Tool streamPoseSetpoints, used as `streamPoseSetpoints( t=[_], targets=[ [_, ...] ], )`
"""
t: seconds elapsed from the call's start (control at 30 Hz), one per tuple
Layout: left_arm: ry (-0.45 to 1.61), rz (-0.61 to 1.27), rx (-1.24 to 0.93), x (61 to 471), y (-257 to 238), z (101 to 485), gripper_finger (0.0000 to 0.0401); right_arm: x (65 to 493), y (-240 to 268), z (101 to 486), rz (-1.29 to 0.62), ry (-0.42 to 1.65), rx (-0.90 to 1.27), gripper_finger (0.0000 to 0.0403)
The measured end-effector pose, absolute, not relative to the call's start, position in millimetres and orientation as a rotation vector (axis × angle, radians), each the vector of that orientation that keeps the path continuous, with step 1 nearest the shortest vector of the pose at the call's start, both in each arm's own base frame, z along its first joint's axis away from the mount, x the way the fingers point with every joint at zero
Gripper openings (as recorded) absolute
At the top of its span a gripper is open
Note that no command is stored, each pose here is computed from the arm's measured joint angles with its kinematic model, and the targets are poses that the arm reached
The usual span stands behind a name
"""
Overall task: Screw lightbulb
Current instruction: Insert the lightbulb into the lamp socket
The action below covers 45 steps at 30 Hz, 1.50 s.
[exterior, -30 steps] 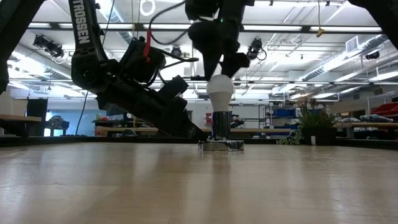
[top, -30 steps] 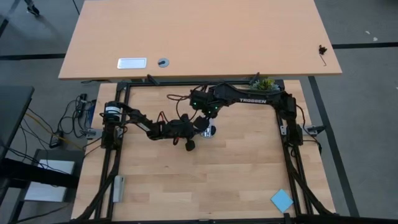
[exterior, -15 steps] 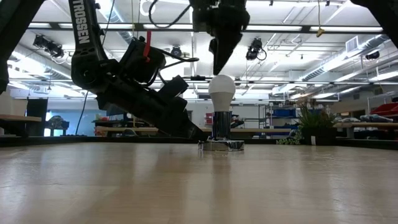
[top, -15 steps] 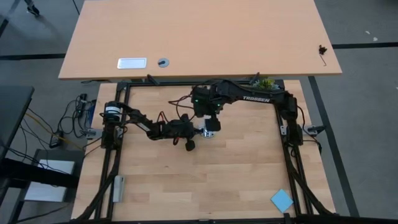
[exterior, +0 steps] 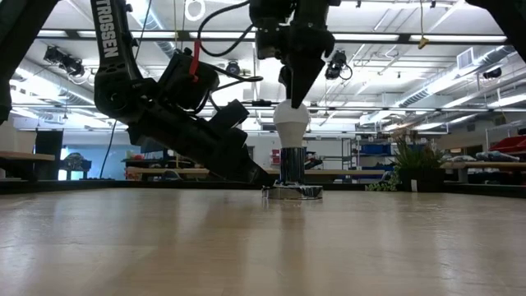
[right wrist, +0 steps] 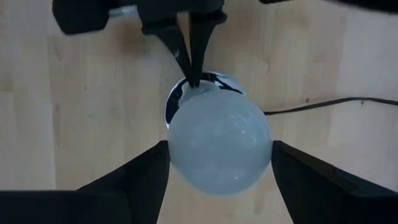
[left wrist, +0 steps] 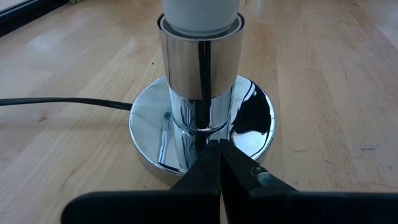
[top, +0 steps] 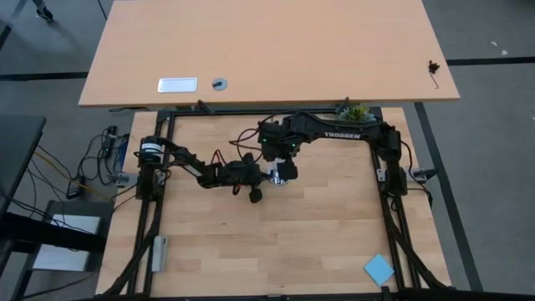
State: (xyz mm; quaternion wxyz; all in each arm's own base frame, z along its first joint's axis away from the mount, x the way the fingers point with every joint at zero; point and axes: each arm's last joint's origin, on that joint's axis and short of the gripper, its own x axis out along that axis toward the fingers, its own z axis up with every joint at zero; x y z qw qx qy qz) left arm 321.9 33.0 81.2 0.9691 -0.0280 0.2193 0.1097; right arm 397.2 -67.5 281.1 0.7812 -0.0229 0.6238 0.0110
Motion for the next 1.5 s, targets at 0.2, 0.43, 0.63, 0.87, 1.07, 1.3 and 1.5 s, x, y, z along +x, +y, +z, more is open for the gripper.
streamPoseSetpoints(
  t=[0.2,0.43,0.63,0.87,1.07,1.3,1.5],
  targets=[
    [0.444,0.222,-0.057,322,33,81,0.0001,397,-68,281,-0.154,1.338,0.170,0.0257],
    [0.444,0.222,-0.057,322,33,81,0.0001,396,-65,280,-0.534,1.285,0.622,0.0270],
    [0.444,0.222,-0.057,322,33,81,0.0001,397,-62,281,-0.488,1.309,0.611,0.0289],
    [0.443,0.221,-0.057,322,33,81,0.0001,399,-61,302,-0.322,1.297,0.434,0.0306],
    [0.443,0.221,-0.057,322,33,81,0.0001,399,-62,308,-0.047,1.311,0.014,0.0313],
    [0.444,0.221,-0.057,322,33,81,0.0001,400,-64,296,0.123,1.311,-0.148,0.0309],
    [0.444,0.221,-0.056,322,33,81,0.0001,398,-64,277,0.154,1.345,-0.161,0.0302]
  ],
)
